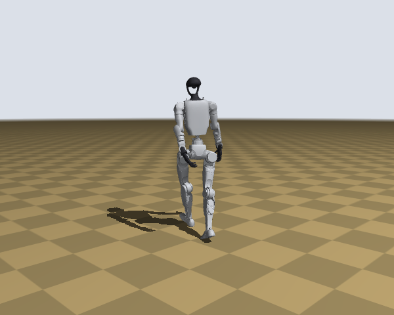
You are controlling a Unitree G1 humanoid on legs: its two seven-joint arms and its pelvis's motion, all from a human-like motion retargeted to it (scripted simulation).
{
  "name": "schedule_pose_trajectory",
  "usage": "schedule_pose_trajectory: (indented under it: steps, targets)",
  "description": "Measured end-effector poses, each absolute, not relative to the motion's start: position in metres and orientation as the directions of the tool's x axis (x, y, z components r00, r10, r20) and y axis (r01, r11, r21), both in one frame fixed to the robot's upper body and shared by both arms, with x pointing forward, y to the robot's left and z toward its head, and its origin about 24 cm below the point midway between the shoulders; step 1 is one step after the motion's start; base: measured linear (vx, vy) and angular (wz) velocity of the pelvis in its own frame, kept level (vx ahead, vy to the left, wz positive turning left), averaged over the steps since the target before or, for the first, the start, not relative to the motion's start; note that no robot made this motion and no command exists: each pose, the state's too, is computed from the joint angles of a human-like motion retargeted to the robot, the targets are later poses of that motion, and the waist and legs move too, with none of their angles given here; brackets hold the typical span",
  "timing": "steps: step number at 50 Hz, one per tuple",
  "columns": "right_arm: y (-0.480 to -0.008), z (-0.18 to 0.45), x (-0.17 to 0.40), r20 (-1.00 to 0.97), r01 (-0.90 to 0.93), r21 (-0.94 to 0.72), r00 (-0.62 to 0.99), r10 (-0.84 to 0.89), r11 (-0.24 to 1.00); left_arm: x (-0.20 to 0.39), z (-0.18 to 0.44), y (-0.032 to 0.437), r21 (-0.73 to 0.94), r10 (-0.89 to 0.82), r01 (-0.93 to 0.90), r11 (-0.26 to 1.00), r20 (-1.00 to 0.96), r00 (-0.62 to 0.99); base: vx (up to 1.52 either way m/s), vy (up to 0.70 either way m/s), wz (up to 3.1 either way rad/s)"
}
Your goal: Walk run
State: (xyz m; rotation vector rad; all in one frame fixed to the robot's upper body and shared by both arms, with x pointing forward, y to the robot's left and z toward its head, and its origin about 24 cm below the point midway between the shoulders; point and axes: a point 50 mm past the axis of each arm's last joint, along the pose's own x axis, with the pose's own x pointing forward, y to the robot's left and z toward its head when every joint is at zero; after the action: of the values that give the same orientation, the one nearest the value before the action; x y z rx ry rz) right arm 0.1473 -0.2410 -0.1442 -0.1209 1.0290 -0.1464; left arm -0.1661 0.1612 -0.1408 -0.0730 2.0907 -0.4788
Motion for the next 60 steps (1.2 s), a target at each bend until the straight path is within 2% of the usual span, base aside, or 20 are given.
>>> schedule_pose_trajectory:
  steps: [2,5,9,13,18,21,25,29,32,34,37,40,43,48,52,56,60]
  targets:
    - [-0.227,-0.162,0.100,-0.943,0.045,-0.099,0.315,-0.108,0.994,-0.154,-0.146,0.169,-0.296,-0.204,0.128,0.946,-0.856,-0.476,1.19,-0.14,-1.13]
    - [-0.201,-0.175,0.026,-1.000,-0.091,0.008,-0.005,0.008,0.996,-0.133,-0.154,0.177,-0.226,-0.198,0.042,0.973,-0.919,-0.340,1.34,-0.07,0.35]
    - [-0.182,-0.174,-0.040,-0.970,-0.165,0.123,-0.227,0.084,0.979,-0.060,-0.171,0.197,-0.093,-0.085,0.052,0.994,-0.986,-0.140,1.09,-0.06,0.46]
    - [-0.152,-0.169,-0.085,-0.935,-0.124,0.226,-0.305,0.179,0.966,0.038,-0.174,0.216,0.059,0.038,0.099,0.993,-0.979,0.200,0.86,-0.11,0.82]
    - [-0.128,-0.161,-0.119,-0.914,0.003,0.262,-0.319,0.250,0.965,0.147,-0.143,0.229,0.102,-0.044,0.227,0.969,-0.827,0.560,0.85,-0.17,1.60]
    - [-0.120,-0.154,-0.134,-0.869,0.070,0.328,-0.369,0.329,0.942,0.192,-0.117,0.239,0.173,-0.078,0.295,0.940,-0.732,0.677,0.86,-0.35,1.32]
    - [-0.120,-0.151,-0.140,-0.821,0.082,0.394,-0.417,0.391,0.915,0.219,-0.099,0.247,0.277,-0.055,0.335,0.901,-0.692,0.720,0.90,-0.52,0.58]
    - [-0.134,-0.156,-0.129,-0.848,0.016,0.358,-0.413,0.332,0.934,0.201,-0.113,0.242,0.277,-0.030,0.357,0.892,-0.752,0.659,0.83,-0.59,0.51]
    - [-0.147,-0.162,-0.111,-0.892,-0.023,0.283,-0.373,0.255,0.959,0.157,-0.139,0.232,0.192,-0.043,0.373,0.908,-0.842,0.538,0.94,-0.77,0.95]
    - [-0.158,-0.167,-0.092,-0.925,-0.025,0.231,-0.315,0.211,0.973,0.112,-0.158,0.222,0.089,-0.072,0.386,0.918,-0.920,0.384,1.01,-0.83,0.45]
    - [-0.180,-0.172,-0.053,-0.962,-0.009,0.171,-0.220,0.165,0.985,0.037,-0.175,0.205,-0.085,-0.117,0.360,0.929,-0.991,0.069,0.76,-0.63,0.15]
    - [-0.205,-0.173,-0.002,-0.988,-0.007,0.116,-0.103,0.115,0.993,-0.030,-0.174,0.193,-0.207,-0.156,0.306,0.929,-0.971,-0.181,0.60,-0.51,0.14]
    - [-0.227,-0.167,0.051,-0.997,-0.034,0.040,0.057,0.042,0.999,-0.091,-0.165,0.176,-0.279,-0.191,0.234,0.931,-0.922,-0.338,0.83,-0.59,-0.70]
    - [-0.260,-0.144,0.129,-0.939,-0.058,-0.083,0.338,-0.058,0.995,-0.162,-0.143,0.154,-0.375,-0.260,0.137,0.917,-0.821,-0.507,0.77,-0.48,-0.98]
    - [-0.283,-0.123,0.167,-0.860,-0.027,-0.191,0.487,-0.155,0.981,-0.199,-0.125,0.148,-0.401,-0.271,0.083,0.912,-0.742,-0.613,0.86,-0.40,-0.13]
    - [-0.290,-0.118,0.172,-0.814,0.044,-0.253,0.530,-0.238,0.966,-0.215,-0.115,0.149,-0.379,-0.269,0.015,0.925,-0.685,-0.677,0.95,-0.34,0.66]
    - [-0.268,-0.137,0.144,-0.851,0.110,-0.200,0.472,-0.228,0.974,-0.209,-0.117,0.139,-0.383,-0.352,-0.099,0.919,-0.678,-0.645,1.10,-0.36,-0.85]
